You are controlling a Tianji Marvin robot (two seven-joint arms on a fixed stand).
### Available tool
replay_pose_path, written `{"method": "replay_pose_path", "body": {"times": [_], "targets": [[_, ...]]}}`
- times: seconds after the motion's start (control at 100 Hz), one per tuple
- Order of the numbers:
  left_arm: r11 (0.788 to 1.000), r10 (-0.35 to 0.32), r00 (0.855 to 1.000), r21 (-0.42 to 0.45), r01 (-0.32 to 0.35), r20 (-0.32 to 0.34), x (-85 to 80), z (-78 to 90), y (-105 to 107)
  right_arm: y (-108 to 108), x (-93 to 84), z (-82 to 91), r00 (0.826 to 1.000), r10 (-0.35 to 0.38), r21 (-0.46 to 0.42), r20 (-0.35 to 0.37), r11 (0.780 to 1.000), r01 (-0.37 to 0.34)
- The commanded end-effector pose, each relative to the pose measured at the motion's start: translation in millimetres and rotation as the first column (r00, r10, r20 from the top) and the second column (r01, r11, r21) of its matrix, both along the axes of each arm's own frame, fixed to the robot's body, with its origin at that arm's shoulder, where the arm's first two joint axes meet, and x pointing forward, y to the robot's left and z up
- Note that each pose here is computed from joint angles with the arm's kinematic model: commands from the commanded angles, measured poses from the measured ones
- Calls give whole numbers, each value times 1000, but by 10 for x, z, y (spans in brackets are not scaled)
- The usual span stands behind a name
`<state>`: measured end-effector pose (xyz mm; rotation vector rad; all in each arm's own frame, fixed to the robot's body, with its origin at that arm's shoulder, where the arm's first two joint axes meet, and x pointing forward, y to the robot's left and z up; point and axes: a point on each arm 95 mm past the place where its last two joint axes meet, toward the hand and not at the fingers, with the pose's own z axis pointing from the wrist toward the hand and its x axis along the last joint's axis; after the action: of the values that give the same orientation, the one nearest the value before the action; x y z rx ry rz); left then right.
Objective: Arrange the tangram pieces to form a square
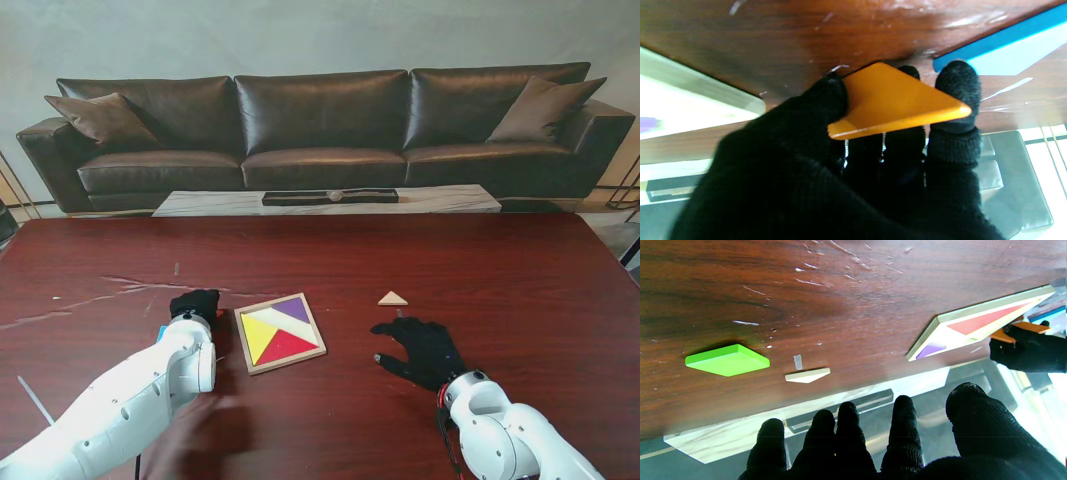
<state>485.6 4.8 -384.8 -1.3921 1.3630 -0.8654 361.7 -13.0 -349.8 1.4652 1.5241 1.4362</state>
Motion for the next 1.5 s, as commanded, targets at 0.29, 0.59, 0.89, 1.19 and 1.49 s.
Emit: {"method": "replay_pose_path", "body": {"times": [0.29, 0.59, 0.89, 1.19, 1.49], "targets": [[998, -66, 997, 3, 66, 36, -123, -38, 100, 21, -36, -35, 1000, 4, -4, -10, 1000, -4], [988, -150, 984, -10, 152, 93, -33, 248, 82, 5, -49, -48, 1000, -3, -4, -14, 1000, 3], [974, -214, 968, -43, 221, 130, 7, 514, -35, -1, -56, -63, 1000, -2, 0, -15, 1000, 2], [936, -311, 946, -144, 322, 93, 94, 655, -254, -20, -72, -72, 1000, -4, -3, -13, 1000, 4], [906, -371, 928, -206, 371, 39, 197, 597, -393, -44, -93, -81, 1000, -9, -4, -9, 1000, 9]]}}
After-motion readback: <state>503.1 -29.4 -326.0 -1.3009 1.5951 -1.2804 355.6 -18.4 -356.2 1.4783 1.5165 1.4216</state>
